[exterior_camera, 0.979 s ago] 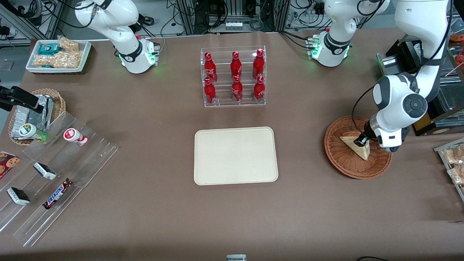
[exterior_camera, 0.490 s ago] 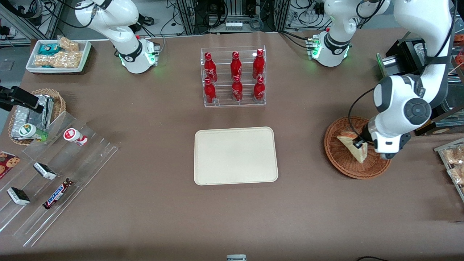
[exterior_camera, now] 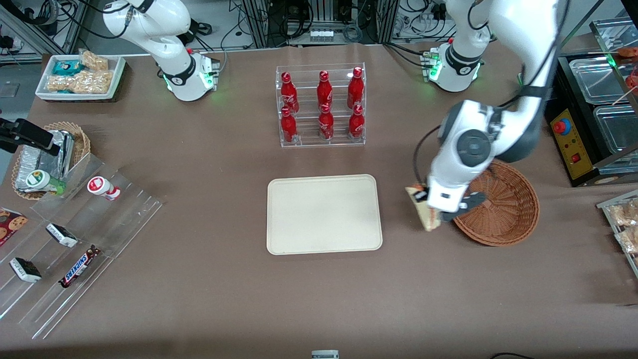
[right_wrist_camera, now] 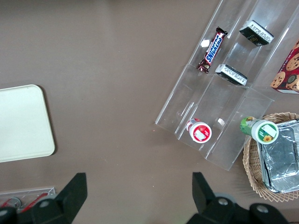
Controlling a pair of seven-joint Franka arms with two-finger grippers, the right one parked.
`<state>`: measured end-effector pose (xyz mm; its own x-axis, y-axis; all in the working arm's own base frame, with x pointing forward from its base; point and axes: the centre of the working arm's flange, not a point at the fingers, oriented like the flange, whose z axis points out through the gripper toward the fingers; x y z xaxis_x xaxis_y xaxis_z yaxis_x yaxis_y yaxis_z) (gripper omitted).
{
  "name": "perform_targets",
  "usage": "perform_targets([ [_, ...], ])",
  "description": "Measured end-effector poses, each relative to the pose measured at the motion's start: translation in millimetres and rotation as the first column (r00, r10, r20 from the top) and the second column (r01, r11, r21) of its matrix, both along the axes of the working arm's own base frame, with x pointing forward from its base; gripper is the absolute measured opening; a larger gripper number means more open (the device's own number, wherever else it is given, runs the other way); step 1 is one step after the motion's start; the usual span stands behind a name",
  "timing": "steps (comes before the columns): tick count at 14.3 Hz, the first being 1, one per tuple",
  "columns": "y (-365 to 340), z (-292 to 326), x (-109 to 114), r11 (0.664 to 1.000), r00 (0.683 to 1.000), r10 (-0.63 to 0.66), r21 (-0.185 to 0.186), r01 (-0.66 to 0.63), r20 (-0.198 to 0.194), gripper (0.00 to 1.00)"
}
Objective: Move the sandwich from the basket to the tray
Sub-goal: 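Lift the sandwich and carry it over the cream tray, then lower the sandwich onto the tray and open the left gripper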
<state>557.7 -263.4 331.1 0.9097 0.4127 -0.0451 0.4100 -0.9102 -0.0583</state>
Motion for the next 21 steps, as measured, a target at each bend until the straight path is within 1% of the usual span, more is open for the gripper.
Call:
perform_targets([
  [3, -80.2, -16.2, -3.9, 0.994, 0.994, -0.107, -0.018, 0.107, 0.022, 0.15],
  [6, -149.7, -45.0, -5.1, 0.98, 0.979, -0.187, -0.057, 0.192, 0.076, 0.15],
  [8, -188.8, -62.6, -13.5, 0.967, 0.968, -0.231, -0.089, 0.239, 0.097, 0.15],
  [10, -220.3, -70.3, -20.0, 0.954, 0.96, -0.26, -0.124, 0.272, 0.101, 0.15],
  [12, -236.9, -75.5, -20.5, 0.948, 0.957, -0.271, -0.146, 0.284, 0.104, 0.15],
  [14, -244.1, -82.0, -21.1, 0.945, 0.955, -0.277, -0.15, 0.29, 0.102, 0.15],
  [18, -245.0, -91.2, -21.6, 0.948, 0.958, -0.27, -0.148, 0.281, 0.092, 0.15],
  [19, -245.2, -90.1, -21.1, 0.949, 0.959, -0.266, -0.148, 0.278, 0.092, 0.19],
  [21, -246.5, -84.7, -18.9, 0.952, 0.962, -0.255, -0.152, 0.268, 0.099, 0.38],
])
